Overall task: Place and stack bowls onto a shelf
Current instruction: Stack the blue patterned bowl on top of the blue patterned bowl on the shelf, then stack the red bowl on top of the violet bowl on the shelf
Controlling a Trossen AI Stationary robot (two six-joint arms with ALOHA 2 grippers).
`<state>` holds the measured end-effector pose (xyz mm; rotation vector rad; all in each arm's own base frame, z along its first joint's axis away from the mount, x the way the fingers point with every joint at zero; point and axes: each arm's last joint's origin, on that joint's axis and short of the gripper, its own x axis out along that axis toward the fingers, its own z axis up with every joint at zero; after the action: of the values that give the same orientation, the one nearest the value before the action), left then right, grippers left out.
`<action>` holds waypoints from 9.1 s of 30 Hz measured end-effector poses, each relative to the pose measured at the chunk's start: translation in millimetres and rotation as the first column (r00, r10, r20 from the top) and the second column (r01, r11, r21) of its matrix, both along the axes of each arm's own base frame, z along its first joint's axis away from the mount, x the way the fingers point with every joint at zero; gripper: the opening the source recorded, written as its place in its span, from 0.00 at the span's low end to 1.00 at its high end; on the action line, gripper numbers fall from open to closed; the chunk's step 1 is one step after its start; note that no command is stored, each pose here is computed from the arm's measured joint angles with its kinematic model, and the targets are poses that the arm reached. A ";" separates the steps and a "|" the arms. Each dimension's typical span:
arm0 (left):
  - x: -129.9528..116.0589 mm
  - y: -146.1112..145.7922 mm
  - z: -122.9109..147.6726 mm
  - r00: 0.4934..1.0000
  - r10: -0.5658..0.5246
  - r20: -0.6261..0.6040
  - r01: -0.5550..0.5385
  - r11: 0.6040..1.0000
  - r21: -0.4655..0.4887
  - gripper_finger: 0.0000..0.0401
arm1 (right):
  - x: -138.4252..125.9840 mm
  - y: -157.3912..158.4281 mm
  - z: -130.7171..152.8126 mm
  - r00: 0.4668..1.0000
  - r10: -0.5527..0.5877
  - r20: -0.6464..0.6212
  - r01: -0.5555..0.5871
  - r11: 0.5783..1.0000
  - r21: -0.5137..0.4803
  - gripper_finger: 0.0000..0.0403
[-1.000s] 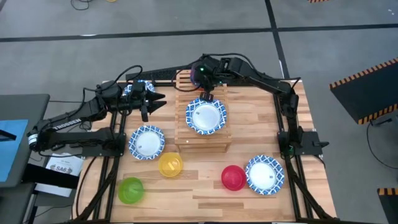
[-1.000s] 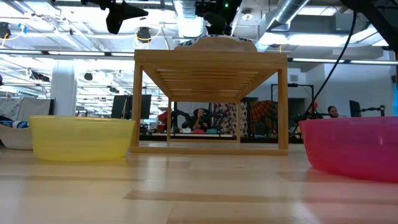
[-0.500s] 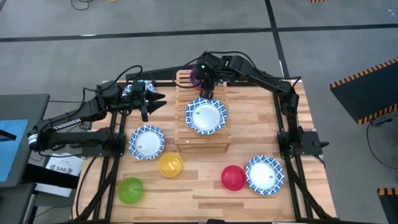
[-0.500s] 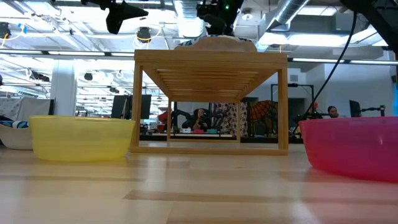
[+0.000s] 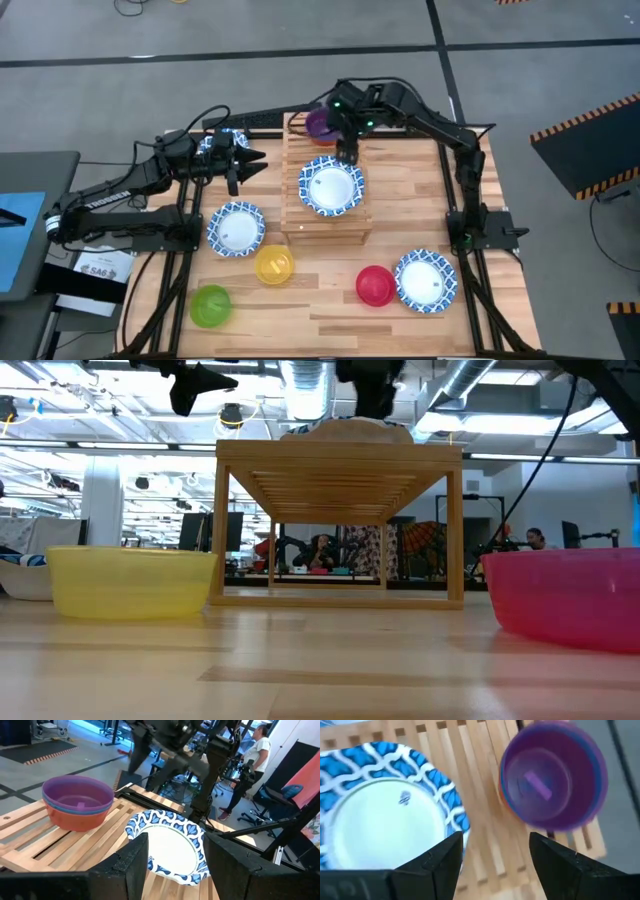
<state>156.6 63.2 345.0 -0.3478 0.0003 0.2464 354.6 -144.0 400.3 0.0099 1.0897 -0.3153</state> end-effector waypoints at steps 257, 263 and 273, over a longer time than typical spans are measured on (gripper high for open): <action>19.3 -69.3 37.5 0.996 0.070 0.058 -0.082 0.967 0.239 0.00 | -173.7 111.1 -34.4 0.614 -0.324 0.720 -0.020 0.905 0.425 0.63; 19.5 -69.5 36.9 0.996 0.065 0.053 -0.076 0.968 0.239 0.00 | -182.7 157.6 -76.0 0.898 -0.339 0.281 0.066 0.734 0.676 0.63; 19.6 -70.0 37.2 0.997 0.045 0.057 -0.057 0.969 0.239 0.00 | -163.6 227.5 -185.0 0.878 -0.425 -0.220 0.453 0.588 0.671 0.63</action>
<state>176.2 -6.8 382.2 -0.1123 -0.0886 0.2852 191.0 83.5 215.3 1.0019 1.1809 -0.3206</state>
